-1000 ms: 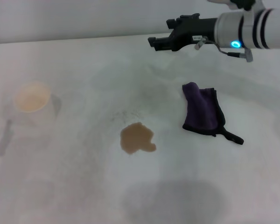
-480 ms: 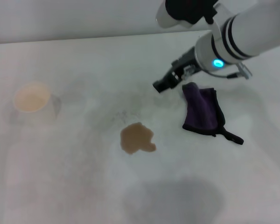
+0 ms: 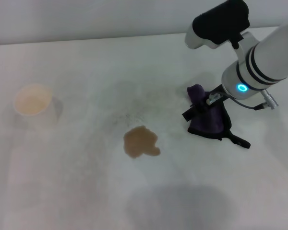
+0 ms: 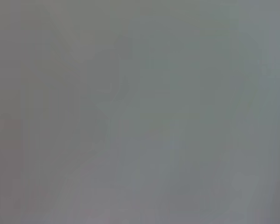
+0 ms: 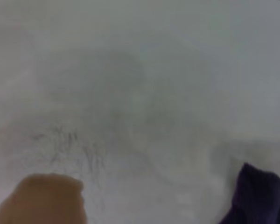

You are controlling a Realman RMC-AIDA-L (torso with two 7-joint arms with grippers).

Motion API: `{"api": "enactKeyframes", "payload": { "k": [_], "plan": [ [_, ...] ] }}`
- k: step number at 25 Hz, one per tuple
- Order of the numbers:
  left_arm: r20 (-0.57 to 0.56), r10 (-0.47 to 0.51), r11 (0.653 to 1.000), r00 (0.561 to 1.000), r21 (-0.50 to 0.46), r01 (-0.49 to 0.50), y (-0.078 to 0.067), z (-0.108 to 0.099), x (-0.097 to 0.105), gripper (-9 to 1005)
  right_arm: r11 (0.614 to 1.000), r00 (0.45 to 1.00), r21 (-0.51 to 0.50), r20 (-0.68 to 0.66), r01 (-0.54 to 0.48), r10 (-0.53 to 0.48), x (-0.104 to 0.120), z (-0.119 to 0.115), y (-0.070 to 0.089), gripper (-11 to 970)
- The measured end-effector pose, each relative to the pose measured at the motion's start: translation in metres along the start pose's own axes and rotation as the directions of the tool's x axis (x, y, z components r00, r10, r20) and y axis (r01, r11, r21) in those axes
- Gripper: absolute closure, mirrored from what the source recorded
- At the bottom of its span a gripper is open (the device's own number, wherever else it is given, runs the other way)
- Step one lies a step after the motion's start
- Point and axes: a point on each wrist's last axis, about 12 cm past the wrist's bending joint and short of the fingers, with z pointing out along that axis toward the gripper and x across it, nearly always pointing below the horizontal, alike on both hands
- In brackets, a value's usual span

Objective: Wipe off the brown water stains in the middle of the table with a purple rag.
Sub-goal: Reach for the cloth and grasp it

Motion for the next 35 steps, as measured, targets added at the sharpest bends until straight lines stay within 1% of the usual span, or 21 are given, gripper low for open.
{"api": "enactKeyframes", "payload": {
  "k": [6, 10, 14, 20, 35],
  "plan": [
    [-0.006, 0.001, 1.000, 1.000, 0.000, -0.001, 0.000, 0.001, 0.001, 122, 1.000, 1.000, 0.023, 0.005, -0.012, 0.012, -0.005, 0.001, -0.003, 207],
    [-0.011, -0.001, 1.000, 1.000, 0.004, 0.001, -0.003, 0.003, 0.001, 122, 0.998, 1.000, 0.057, -0.013, -0.010, 0.010, -0.002, 0.004, -0.008, 219],
    [-0.010, -0.002, 1.000, 1.000, 0.005, 0.002, -0.003, 0.003, 0.002, 122, 0.998, 1.000, 0.060, -0.024, -0.018, 0.020, 0.001, 0.007, -0.010, 232],
    [-0.010, -0.002, 1.000, 1.000, 0.006, 0.002, -0.003, 0.004, 0.001, 123, 0.997, 0.998, 0.064, -0.046, -0.033, 0.036, 0.005, 0.015, -0.013, 348],
    [-0.012, -0.005, 1.000, 1.000, -0.011, 0.005, -0.002, 0.004, 0.002, 122, 0.993, 0.995, 0.074, -0.039, -0.090, 0.093, 0.005, 0.022, -0.024, 478]
  ]
}}
